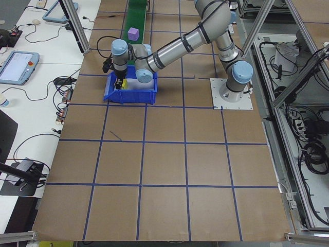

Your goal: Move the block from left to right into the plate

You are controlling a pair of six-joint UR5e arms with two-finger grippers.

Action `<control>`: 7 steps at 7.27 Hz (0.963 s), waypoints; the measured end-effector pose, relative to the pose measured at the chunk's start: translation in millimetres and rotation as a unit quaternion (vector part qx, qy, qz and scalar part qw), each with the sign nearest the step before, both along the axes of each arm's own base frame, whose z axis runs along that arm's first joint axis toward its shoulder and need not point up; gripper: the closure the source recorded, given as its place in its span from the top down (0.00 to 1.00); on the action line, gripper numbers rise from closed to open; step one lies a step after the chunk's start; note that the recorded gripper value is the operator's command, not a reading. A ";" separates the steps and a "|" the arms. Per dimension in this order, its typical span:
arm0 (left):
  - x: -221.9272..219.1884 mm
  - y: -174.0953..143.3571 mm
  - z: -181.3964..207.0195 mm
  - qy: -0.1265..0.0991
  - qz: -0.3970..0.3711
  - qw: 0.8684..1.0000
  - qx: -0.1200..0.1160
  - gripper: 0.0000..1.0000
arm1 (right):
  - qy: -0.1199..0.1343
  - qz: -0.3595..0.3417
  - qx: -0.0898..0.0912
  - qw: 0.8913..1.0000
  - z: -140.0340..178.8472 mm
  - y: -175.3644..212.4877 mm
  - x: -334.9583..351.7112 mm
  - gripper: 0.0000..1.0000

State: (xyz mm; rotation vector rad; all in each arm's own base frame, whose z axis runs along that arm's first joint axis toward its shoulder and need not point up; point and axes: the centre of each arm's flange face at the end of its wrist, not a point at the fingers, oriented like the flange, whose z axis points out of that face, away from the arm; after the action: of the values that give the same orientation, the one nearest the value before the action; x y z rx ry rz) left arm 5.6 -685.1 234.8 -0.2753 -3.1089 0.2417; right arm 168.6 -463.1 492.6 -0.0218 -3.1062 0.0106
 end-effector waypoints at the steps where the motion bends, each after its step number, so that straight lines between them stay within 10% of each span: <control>1: 0.1 -0.3 17.8 -0.003 0.002 1.000 -0.014 0.36 | 0.000 0.000 0.000 1.000 0.0 0.0 0.1 1.00; 4: -21.5 26.3 131.6 -0.005 0.000 0.996 -0.093 0.36 | 0.001 0.000 0.000 1.000 0.1 -0.2 -0.7 1.00; 7: -120.9 54.3 171.6 0.024 -0.006 0.993 -0.112 0.36 | -0.001 -0.017 -0.006 1.000 -1.2 -16.3 -16.4 1.00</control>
State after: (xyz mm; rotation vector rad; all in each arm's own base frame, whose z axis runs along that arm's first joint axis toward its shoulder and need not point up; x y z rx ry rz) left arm -115.3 -630.8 406.4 -0.2862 -3.0320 0.5884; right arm 152.3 -479.4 491.5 -0.0754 -3.1082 0.0289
